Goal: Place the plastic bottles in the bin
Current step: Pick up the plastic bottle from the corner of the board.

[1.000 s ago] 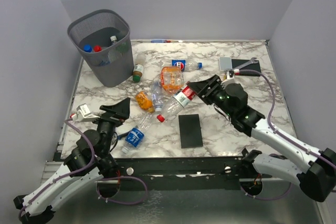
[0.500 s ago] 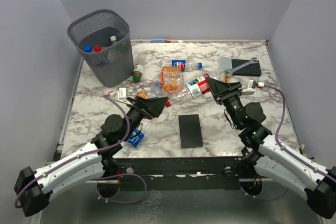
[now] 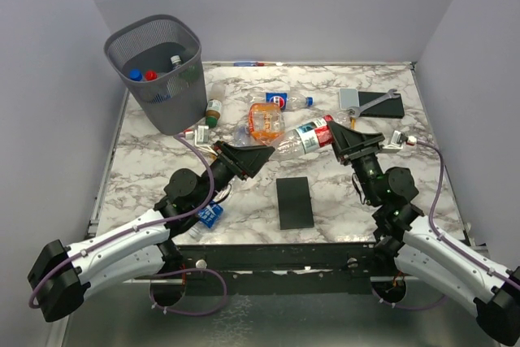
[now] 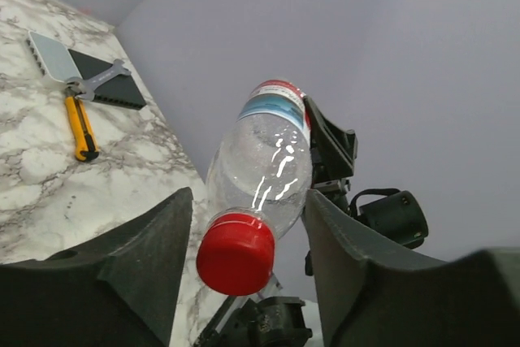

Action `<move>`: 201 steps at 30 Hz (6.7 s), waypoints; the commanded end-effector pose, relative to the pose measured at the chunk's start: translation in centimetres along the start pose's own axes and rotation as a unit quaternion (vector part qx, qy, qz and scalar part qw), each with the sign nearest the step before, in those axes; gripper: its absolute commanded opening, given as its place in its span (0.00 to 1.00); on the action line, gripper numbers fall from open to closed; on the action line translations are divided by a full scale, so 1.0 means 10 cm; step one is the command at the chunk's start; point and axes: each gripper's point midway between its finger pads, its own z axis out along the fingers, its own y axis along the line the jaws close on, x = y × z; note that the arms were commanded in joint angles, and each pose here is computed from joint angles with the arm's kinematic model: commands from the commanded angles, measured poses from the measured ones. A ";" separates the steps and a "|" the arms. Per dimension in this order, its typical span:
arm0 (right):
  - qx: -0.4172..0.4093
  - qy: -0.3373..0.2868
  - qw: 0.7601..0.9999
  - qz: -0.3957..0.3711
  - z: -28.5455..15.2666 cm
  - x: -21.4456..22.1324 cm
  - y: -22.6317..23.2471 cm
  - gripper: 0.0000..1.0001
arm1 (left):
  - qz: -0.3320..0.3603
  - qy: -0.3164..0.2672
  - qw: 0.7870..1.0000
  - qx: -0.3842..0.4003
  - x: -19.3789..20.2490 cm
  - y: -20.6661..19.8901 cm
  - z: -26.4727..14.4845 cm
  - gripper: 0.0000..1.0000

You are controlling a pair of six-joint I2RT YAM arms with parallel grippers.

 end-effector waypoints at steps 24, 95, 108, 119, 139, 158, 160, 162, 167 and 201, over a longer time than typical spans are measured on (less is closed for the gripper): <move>-0.007 -0.038 0.999 0.033 0.01 -0.10 -0.08 0.41 | -0.037 0.011 0.996 0.081 0.02 -0.30 -0.13 0.49; -0.069 0.231 0.874 -0.422 -0.66 -0.10 1.13 1.00 | 0.339 0.238 0.904 0.106 0.19 -0.49 -0.16 0.00; -0.033 0.242 0.840 -0.484 -0.28 -0.35 1.70 0.98 | 0.613 0.361 0.702 0.032 0.09 0.48 -0.46 0.00; -0.120 0.447 0.741 -0.486 -0.31 0.51 1.12 0.98 | 0.751 0.349 0.506 0.242 0.12 0.08 -0.40 0.00; -0.049 0.624 0.672 -0.396 -0.70 1.14 -0.01 0.97 | 0.901 0.327 0.244 0.147 -0.46 0.43 -0.43 0.00; -0.028 0.603 0.653 -0.457 -0.71 1.36 -0.34 0.66 | 0.909 0.276 0.266 0.161 -0.57 0.05 -0.27 0.00; -0.038 0.583 0.662 -0.469 -0.67 1.32 -0.27 0.52 | 0.909 0.273 0.274 0.157 -0.58 0.04 -0.27 0.11; -0.052 0.562 0.674 -0.478 -0.65 1.26 -0.17 0.45 | 0.907 0.259 0.299 0.146 -0.61 0.00 -0.25 0.36; -0.077 0.500 0.709 -0.491 -0.63 1.06 0.11 0.37 | 0.900 0.230 0.356 0.105 -0.71 -0.05 -0.21 0.99; -0.175 0.270 0.868 -0.377 -0.33 0.89 0.67 0.35 | 0.167 0.064 0.983 0.048 -0.53 -1.40 1.02 0.95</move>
